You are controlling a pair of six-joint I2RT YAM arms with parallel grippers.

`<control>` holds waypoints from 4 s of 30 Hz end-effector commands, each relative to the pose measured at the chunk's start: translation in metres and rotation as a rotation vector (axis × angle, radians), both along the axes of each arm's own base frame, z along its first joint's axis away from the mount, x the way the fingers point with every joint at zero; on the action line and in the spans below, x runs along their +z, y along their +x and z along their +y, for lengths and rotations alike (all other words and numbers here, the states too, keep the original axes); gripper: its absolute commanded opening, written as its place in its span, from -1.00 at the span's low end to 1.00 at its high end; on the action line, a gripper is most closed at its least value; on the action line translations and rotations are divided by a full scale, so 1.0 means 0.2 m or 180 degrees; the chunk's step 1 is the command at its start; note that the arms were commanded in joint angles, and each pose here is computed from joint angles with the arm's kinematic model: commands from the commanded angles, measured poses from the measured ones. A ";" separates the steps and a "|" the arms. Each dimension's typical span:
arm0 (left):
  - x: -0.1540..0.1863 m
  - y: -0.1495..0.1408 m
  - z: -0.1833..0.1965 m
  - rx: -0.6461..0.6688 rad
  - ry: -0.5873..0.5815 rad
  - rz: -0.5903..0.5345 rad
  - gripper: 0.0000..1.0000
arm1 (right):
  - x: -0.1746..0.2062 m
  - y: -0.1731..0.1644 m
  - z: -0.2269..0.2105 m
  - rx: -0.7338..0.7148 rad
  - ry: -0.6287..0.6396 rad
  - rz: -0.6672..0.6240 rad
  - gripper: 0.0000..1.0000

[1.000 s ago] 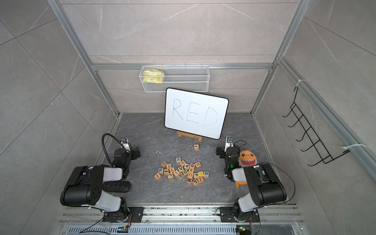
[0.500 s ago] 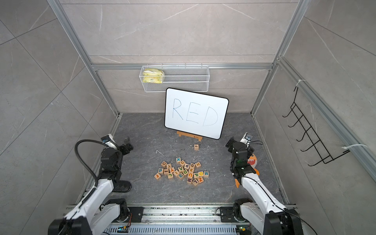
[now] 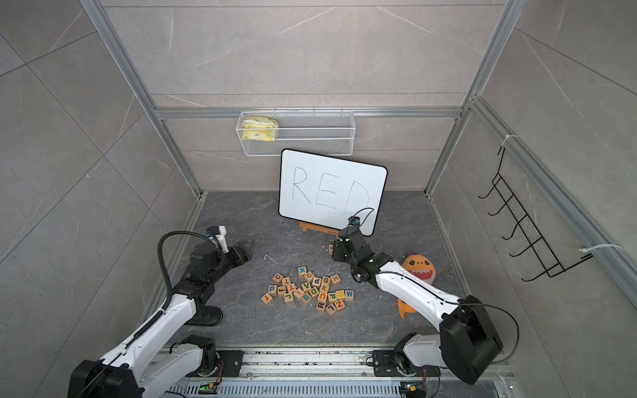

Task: Assemble the uppercase word "red" with letter blocks
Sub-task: Move the letter block to the center of the board.

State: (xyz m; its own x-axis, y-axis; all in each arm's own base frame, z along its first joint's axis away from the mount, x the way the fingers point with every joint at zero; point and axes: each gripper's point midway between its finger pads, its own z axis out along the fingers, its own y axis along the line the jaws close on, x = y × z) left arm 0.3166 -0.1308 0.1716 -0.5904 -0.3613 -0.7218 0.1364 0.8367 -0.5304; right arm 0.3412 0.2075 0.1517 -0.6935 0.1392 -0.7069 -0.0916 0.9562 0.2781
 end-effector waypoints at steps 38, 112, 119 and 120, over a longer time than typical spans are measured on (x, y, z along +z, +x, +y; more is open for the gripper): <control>-0.29 -0.22 -0.11 -0.0118 0.0282 0.0474 0.55 | -0.66 0.37 0.03 -0.1422 -0.0383 0.0684 -0.53; -0.25 -0.44 -0.16 -0.0556 0.0215 0.0839 0.48 | -0.08 -0.65 -0.05 0.0541 -0.0662 0.0413 -0.37; -0.28 -0.45 -0.15 -0.0574 0.0319 0.0850 0.48 | -0.20 -0.84 0.18 0.1396 -0.0858 0.0541 -0.26; -0.28 -0.45 -0.14 -0.0570 0.0330 0.0855 0.49 | -0.22 -0.85 0.19 0.1474 -0.0906 0.0553 -0.25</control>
State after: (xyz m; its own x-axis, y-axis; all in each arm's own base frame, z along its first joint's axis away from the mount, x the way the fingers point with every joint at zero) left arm 0.2259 -0.1572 0.1064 -0.8202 -0.1946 -0.5379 0.1179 0.8627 -0.4918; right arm 0.1777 0.2395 0.1146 -0.7680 -0.3017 -0.5649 -0.4255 0.8996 0.0980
